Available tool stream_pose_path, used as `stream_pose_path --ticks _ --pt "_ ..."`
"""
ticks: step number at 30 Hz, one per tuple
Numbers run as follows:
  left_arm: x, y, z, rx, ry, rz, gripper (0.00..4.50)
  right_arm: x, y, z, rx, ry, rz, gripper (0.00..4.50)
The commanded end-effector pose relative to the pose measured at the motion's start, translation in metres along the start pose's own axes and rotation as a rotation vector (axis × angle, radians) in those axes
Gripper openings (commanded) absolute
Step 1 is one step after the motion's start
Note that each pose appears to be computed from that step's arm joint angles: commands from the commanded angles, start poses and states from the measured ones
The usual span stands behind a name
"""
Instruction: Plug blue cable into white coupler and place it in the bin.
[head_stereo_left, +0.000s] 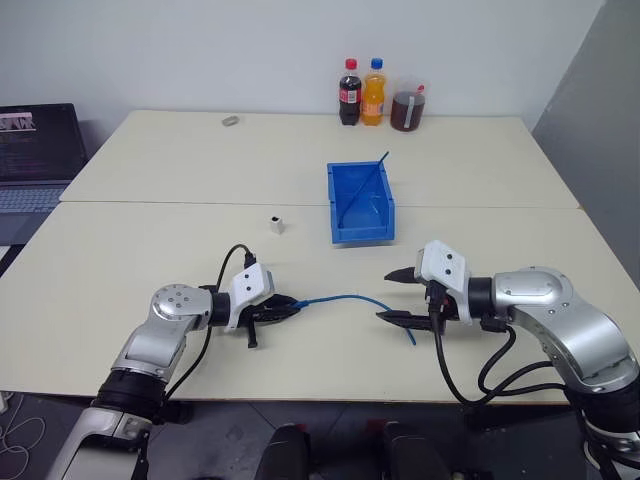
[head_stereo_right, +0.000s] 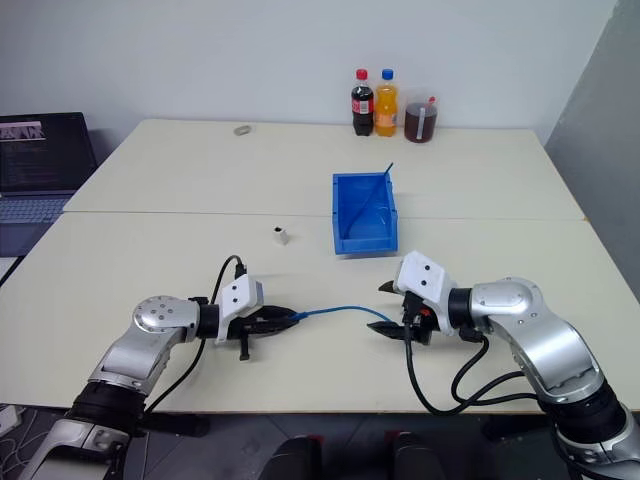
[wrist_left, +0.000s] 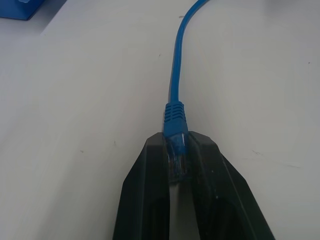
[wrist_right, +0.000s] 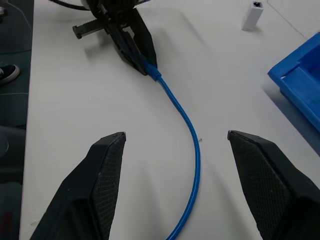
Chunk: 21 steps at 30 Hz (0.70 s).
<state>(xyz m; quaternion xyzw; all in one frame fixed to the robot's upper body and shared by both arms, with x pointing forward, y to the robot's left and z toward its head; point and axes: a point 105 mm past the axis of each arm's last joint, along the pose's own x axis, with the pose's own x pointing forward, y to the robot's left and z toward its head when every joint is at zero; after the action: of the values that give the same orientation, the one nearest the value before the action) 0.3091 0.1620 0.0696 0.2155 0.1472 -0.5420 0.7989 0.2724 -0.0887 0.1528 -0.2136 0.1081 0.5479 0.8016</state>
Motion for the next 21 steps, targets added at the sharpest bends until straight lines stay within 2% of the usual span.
stream_pose_path --ticks 1,7,11,21 --pt "0.003 -0.006 0.003 -0.058 -0.040 0.005 0.27 -0.004 0.008 0.012 0.031 -0.085 0.018 3.47" --pt "-0.004 0.005 0.053 -0.071 -0.233 0.038 0.27 -0.004 0.022 0.020 0.172 -0.227 0.048 3.47" --pt "-0.013 -0.004 0.091 -0.161 -0.357 -0.062 0.27 -0.003 0.030 0.026 0.319 -0.356 0.049 3.47" --pt "-0.021 -0.010 0.138 -0.224 -0.484 -0.125 0.27 0.004 0.023 0.037 0.493 -0.459 -0.002 3.47"
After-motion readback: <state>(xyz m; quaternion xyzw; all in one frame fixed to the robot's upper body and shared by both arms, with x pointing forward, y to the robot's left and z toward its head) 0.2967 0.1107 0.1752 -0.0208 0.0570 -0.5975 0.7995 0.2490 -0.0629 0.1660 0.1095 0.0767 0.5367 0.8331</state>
